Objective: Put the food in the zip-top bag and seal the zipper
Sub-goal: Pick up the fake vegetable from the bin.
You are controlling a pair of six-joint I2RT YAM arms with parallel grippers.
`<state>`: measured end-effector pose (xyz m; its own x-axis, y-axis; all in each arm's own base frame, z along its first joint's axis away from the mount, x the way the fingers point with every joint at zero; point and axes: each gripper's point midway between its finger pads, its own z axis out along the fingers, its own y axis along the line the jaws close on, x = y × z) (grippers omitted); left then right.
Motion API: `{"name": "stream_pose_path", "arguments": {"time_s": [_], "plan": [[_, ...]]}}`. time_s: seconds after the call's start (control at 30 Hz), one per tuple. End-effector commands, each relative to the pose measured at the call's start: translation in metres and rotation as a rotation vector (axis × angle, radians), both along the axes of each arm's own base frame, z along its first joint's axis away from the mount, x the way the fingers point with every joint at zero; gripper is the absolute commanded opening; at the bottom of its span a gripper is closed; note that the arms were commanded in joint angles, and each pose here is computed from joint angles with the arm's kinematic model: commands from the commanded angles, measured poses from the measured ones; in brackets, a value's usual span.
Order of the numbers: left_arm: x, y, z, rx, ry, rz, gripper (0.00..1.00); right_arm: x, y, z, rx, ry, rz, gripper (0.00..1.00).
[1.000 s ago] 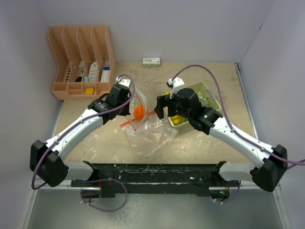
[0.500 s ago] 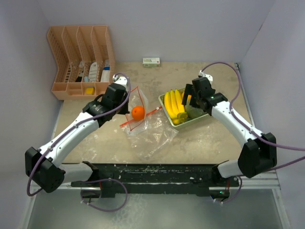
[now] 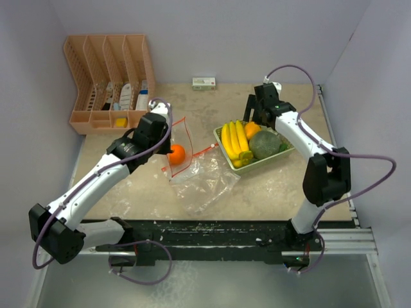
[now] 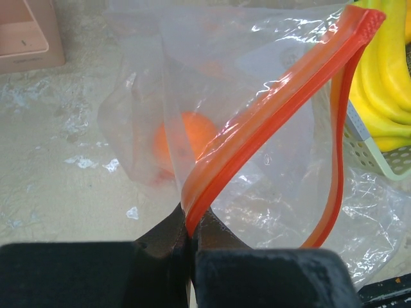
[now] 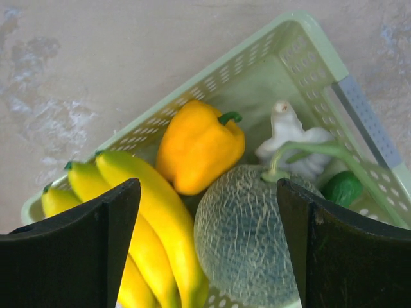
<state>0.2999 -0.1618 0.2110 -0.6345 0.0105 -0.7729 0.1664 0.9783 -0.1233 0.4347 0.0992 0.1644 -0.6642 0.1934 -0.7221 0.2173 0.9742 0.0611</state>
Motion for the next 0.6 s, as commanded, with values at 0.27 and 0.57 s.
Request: {"name": "stream_pose_path", "arguments": {"time_s": [0.27,0.57], "plan": [[0.006,-0.014,0.021,-0.077,-0.073,-0.051,0.00,0.026,0.007,-0.042,-0.011,0.112,0.067,0.86],[0.002,-0.010,0.029,-0.088,-0.097,-0.049,0.00,0.017,0.001,-0.077,-0.043,0.193,0.056,0.91]]}}
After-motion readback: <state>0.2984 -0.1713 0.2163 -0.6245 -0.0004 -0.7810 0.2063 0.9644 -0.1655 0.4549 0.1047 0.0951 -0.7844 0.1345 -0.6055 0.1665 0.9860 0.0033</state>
